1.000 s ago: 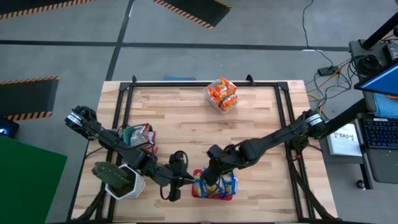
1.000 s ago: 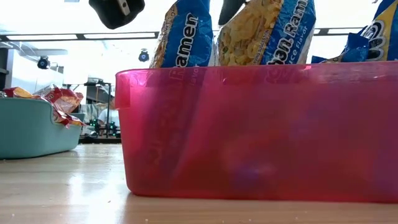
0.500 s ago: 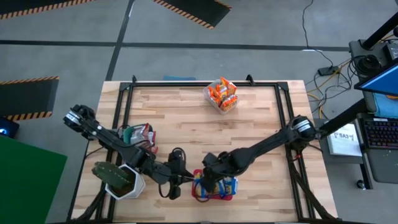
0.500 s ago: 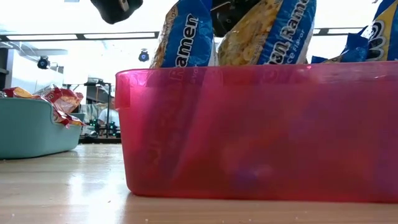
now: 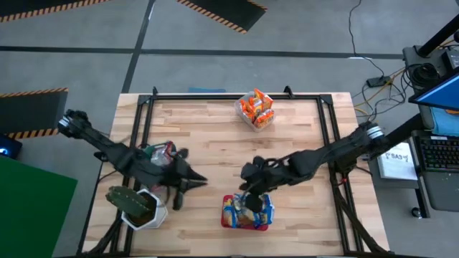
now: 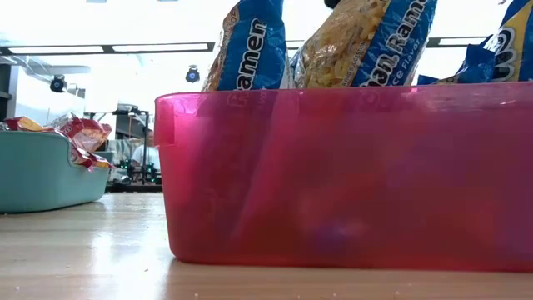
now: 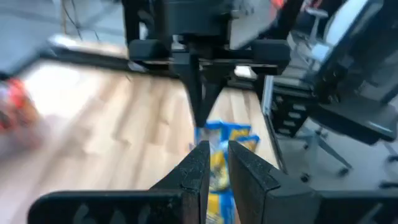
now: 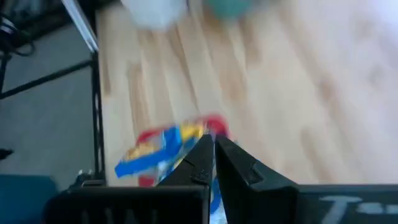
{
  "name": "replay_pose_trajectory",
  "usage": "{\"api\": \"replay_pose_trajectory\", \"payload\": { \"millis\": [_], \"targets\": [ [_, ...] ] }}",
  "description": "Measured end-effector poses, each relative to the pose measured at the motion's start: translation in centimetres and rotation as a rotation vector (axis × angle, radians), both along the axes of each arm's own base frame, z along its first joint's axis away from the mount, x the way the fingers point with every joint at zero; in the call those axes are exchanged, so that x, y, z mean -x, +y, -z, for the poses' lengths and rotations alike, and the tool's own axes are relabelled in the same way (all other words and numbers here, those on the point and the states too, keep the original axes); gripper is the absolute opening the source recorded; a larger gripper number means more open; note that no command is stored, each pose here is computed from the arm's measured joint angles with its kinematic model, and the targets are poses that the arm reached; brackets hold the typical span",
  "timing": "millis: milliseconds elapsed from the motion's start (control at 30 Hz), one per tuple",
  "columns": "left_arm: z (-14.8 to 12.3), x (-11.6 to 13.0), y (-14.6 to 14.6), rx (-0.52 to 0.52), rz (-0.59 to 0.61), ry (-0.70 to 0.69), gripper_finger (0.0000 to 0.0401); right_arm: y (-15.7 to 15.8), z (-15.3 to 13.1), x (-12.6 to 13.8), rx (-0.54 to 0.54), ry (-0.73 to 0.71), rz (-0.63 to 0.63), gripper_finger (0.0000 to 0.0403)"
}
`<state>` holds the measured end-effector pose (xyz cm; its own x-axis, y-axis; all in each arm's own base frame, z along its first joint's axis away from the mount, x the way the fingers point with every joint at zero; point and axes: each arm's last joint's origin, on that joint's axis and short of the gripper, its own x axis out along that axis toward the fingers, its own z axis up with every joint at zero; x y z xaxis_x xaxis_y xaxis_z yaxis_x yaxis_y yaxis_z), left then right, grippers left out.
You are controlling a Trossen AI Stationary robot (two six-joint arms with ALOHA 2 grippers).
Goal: Sort Maruchan noodles
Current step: Return to Home Position
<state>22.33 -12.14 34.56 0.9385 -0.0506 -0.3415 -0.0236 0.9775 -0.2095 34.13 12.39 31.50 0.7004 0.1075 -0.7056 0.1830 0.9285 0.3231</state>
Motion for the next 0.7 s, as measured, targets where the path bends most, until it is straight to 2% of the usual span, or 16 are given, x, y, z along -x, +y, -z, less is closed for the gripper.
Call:
{"api": "replay_pose_trajectory", "payload": {
  "millis": [133,333,533,700],
  "targets": [
    [-2.1,2.5,1.7,-0.054,-0.033,-0.074,0.0039,-1.6,-2.6,0.9,0.105,-0.177,-0.080,0.0009],
    [-3.8,5.8,4.0,-0.091,-0.089,-0.162,0.0039,-4.4,-4.5,2.4,0.190,-0.379,-0.096,0.0009],
    [-2.7,8.5,5.8,-0.079,-0.152,-0.215,0.0039,-6.6,-2.7,4.7,0.273,-0.446,-0.096,0.0009],
    [-0.1,10.6,7.2,-0.003,-0.221,-0.245,0.0039,-8.4,-0.3,7.3,0.348,-0.401,-0.083,0.0009]
  ]
}}
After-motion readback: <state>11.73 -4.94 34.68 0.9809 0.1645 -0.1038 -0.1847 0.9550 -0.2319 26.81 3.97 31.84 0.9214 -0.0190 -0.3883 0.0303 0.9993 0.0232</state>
